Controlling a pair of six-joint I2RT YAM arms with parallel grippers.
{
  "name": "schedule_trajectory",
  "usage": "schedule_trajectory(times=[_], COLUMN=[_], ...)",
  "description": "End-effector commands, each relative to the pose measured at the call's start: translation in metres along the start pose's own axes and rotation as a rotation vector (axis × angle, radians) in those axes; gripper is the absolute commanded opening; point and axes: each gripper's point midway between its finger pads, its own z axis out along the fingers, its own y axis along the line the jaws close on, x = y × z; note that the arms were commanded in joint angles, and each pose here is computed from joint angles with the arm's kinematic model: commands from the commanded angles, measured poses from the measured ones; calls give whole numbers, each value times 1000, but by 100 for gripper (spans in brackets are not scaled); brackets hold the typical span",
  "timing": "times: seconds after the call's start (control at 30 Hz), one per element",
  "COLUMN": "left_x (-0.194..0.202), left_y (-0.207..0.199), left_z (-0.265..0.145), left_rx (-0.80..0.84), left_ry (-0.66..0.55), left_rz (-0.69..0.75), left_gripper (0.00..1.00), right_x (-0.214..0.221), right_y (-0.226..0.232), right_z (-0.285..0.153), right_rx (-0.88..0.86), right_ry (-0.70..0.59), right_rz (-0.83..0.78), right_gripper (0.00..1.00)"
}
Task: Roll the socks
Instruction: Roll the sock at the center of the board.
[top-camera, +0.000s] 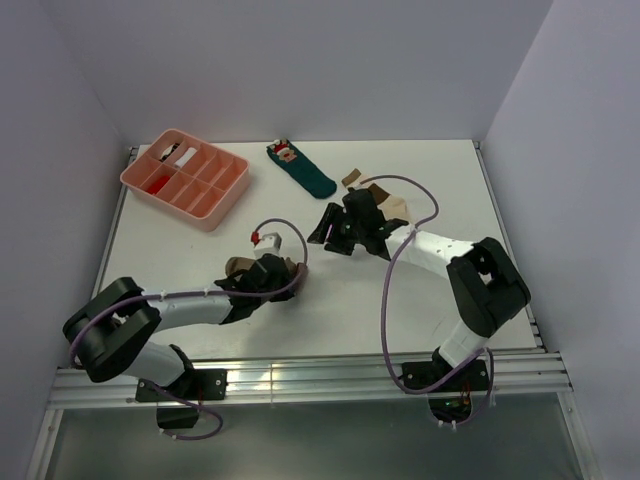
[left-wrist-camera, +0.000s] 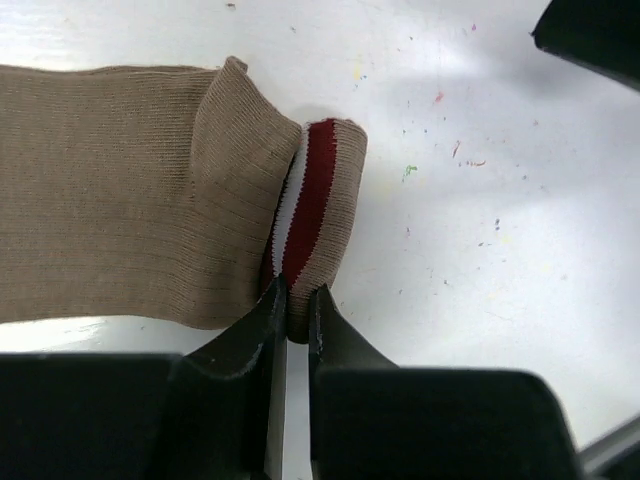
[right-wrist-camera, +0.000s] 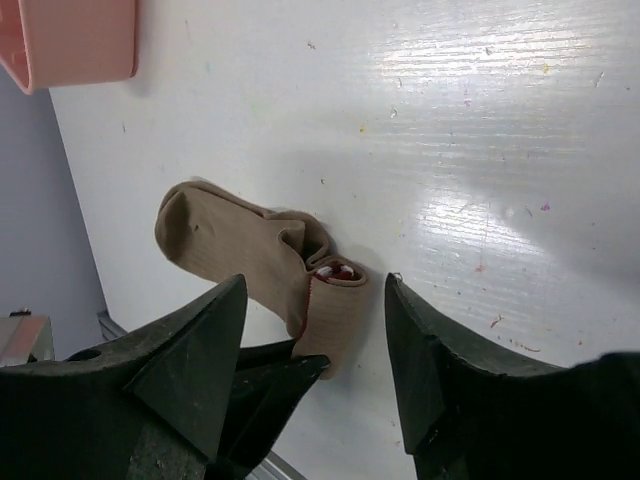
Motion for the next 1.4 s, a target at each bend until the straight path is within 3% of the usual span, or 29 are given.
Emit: schedule_trajectory(times=[0.0, 0.3, 0.6, 1.37], left_x=[0, 5, 9, 15], left_y=[-18, 13, 28, 40], left_z=[-10, -11, -12, -16], left_rx=[138, 186, 219, 260], left_ry=[43, 104, 134, 159], left_rz=[-143, -399, -545, -645], left_gripper=[1, 1, 1, 1], right_x=[-9, 31, 66, 107], right_y=[11, 3, 3, -20], right_z=[0, 11, 26, 67], right_rx=[-68, -132, -180, -159], right_ry=[-46, 43, 134, 239], right_rz=[14, 2, -8, -14], right_gripper=[65, 64, 63, 51])
